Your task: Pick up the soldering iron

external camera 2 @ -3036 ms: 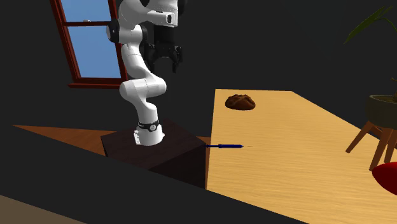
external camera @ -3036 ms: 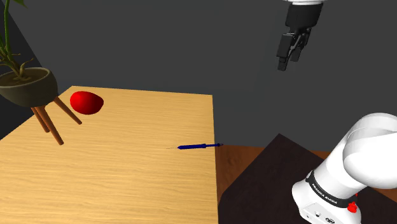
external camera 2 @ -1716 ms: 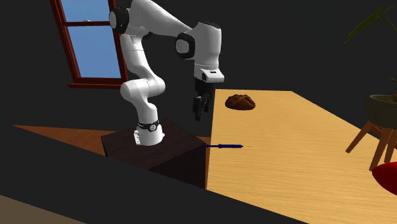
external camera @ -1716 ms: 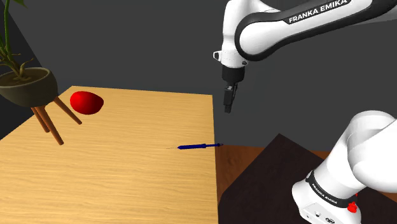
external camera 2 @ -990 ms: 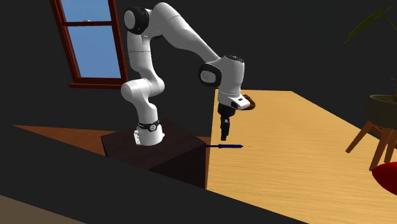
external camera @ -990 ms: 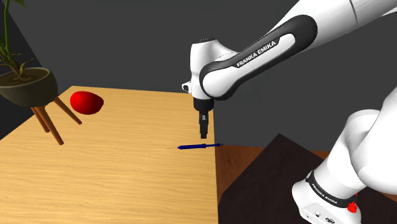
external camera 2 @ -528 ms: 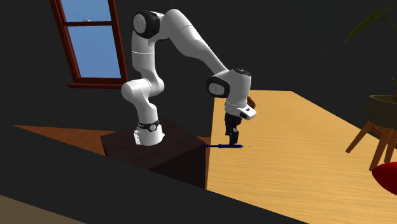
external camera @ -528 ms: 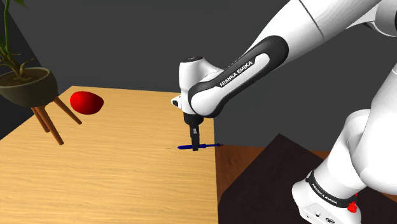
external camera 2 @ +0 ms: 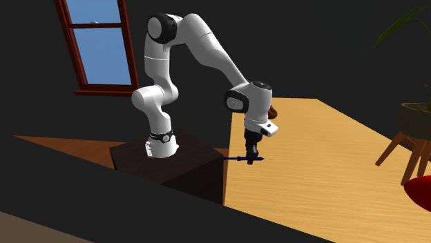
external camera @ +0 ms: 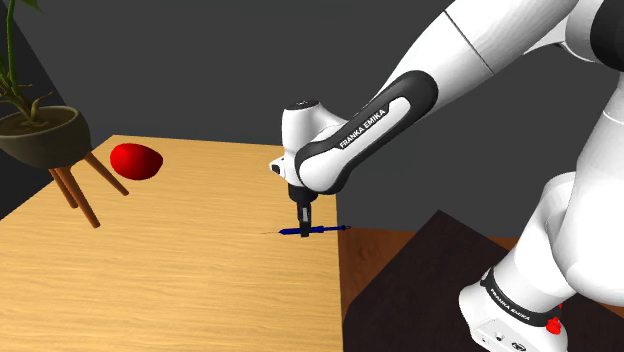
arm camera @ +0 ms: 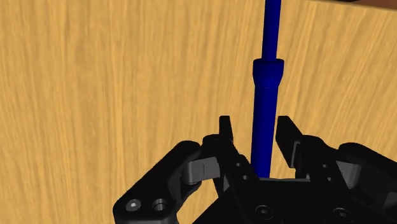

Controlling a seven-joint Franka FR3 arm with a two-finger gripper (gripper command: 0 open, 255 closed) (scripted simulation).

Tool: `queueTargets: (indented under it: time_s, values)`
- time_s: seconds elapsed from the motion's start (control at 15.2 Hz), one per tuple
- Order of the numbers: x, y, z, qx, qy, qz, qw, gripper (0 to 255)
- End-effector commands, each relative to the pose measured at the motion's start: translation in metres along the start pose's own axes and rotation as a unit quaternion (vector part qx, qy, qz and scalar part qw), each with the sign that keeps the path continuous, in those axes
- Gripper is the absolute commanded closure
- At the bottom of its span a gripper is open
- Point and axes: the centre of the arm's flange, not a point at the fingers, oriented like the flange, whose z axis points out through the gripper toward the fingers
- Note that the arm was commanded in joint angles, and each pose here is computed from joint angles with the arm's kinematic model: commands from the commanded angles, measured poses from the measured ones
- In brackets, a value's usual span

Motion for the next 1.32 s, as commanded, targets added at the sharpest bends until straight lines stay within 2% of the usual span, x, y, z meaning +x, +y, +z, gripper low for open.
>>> queueTargets:
  time_s: [0.0,0.46,1.25]
  values:
    - [0.000,-0.006,0.006,0.004,-0.005,-0.004,1.0000,255]
    - [0.000,-0.005,0.005,0.004,-0.005,-0.004,1.0000,255]
    - [-0.002,-0.012,-0.058,0.004,-0.005,-0.004,1.0000,255]
